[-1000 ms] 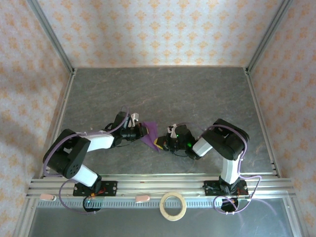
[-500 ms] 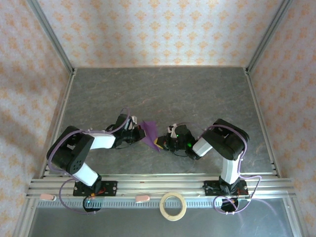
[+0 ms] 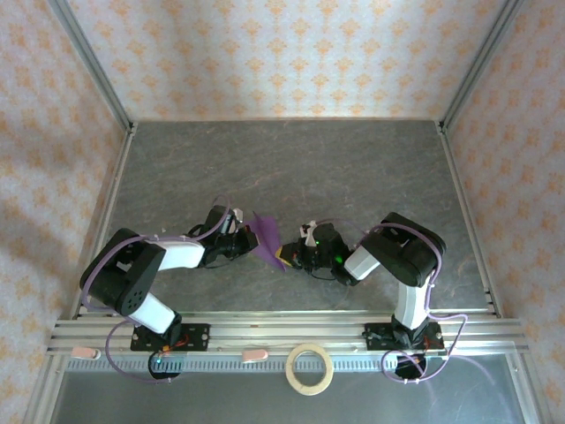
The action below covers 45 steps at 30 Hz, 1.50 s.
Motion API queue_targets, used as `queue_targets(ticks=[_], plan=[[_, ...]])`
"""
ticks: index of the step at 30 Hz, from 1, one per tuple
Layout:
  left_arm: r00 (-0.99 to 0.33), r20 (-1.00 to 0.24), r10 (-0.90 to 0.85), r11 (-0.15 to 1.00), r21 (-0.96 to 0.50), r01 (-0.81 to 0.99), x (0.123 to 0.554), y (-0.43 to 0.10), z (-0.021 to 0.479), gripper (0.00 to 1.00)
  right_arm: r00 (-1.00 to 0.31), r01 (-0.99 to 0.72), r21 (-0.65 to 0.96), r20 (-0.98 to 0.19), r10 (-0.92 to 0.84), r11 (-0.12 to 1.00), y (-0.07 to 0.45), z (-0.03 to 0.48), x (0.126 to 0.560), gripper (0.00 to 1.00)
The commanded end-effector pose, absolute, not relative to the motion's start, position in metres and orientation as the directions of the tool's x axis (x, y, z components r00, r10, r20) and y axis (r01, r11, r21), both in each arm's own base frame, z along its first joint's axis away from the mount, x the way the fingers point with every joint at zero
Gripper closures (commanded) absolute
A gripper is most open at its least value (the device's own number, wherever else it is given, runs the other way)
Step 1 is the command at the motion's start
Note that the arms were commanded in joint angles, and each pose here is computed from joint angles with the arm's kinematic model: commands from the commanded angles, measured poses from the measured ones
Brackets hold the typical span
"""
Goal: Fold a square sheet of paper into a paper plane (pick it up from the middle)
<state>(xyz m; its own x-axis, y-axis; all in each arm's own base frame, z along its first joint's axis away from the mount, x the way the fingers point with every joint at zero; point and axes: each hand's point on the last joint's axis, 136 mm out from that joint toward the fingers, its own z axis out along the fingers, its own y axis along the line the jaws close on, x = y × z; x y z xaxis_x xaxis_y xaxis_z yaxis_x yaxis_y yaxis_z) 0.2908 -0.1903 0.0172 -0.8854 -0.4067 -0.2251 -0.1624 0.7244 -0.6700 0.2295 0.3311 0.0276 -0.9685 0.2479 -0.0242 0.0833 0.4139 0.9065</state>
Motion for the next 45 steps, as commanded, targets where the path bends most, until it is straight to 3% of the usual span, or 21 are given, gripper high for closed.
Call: queue_targets(ticks=[1, 13, 26, 31, 45], plan=[[-0.876, -0.251, -0.411, 0.760, -0.625, -0.178, 0.289, -0.179, 0.015, 0.95, -0.973, 0.099, 0.900, -0.002, 0.232, 0.425, 0.329, 0.018, 0.225, 1.00], [-0.860, -0.357, -0.365, 0.673, -0.740, 0.021, 0.308, -0.207, 0.075, 0.90, -0.975, 0.109, 0.896, 0.012, 0.222, 0.431, 0.332, 0.016, 0.225, 1.00], [-0.870, -0.363, -0.333, 0.631, -0.771, 0.080, 0.311, -0.221, 0.086, 0.90, -0.978, 0.095, 0.910, 0.009, 0.208, 0.404, 0.335, 0.024, 0.225, 1.00], [-0.864, -0.371, -0.340, 0.633, -0.770, 0.081, 0.313, -0.220, 0.089, 0.90, -0.980, 0.046, 0.879, -0.054, 0.194, 0.475, 0.334, 0.025, 0.231, 1.00], [-0.858, -0.380, -0.347, 0.636, -0.767, 0.083, 0.310, -0.218, 0.091, 0.90, -0.975, 0.119, 0.924, 0.039, 0.220, 0.363, 0.331, 0.027, 0.223, 1.00]])
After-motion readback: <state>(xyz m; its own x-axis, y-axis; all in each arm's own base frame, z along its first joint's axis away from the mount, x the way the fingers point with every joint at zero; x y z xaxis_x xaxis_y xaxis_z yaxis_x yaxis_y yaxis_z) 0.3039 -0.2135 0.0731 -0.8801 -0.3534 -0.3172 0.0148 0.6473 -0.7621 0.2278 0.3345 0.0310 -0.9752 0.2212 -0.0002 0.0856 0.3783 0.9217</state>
